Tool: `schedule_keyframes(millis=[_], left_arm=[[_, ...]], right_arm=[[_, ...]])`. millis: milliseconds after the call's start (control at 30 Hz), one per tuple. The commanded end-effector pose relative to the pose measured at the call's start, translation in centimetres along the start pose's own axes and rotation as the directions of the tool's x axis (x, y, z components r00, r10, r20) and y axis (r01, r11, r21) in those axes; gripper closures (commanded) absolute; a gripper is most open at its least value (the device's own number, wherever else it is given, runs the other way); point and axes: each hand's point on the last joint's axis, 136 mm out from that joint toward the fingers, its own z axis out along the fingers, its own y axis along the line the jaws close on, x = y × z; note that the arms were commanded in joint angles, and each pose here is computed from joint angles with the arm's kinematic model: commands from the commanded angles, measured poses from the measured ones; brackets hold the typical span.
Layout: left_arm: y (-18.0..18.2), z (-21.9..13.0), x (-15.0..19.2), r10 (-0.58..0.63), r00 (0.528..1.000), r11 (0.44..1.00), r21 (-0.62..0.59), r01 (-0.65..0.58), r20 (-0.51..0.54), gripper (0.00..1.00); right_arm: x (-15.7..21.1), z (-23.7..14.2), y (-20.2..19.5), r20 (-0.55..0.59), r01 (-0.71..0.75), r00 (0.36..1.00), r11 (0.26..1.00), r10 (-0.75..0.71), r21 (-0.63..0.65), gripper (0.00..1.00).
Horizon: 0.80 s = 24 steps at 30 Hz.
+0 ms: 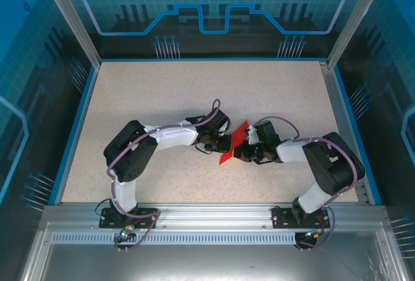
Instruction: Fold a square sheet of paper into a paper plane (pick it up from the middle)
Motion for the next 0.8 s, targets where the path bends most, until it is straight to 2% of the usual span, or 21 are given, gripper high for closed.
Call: schedule_keyframes(millis=[0,433,767], left_arm=[[-1.4,0.7,0.0,-0.001,1.0,0.999,0.054,0.002,-0.025,0.93],[-0.5,2.0,0.5,-0.006,0.999,0.999,0.038,0.008,-0.047,0.93],[0.7,2.6,1.3,0.008,0.998,1.0,0.0,-0.008,-0.064,0.89]], right_arm=[[1.6,0.5,-3.7,-0.027,-0.073,0.997,0.991,0.077,0.111,1.0],[1.3,0.1,-3.6,-0.011,-0.077,0.997,0.992,0.079,0.095,1.0],[0.5,-1.1,-2.5,0.033,-0.065,0.998,0.996,0.063,0.068,1.0]])
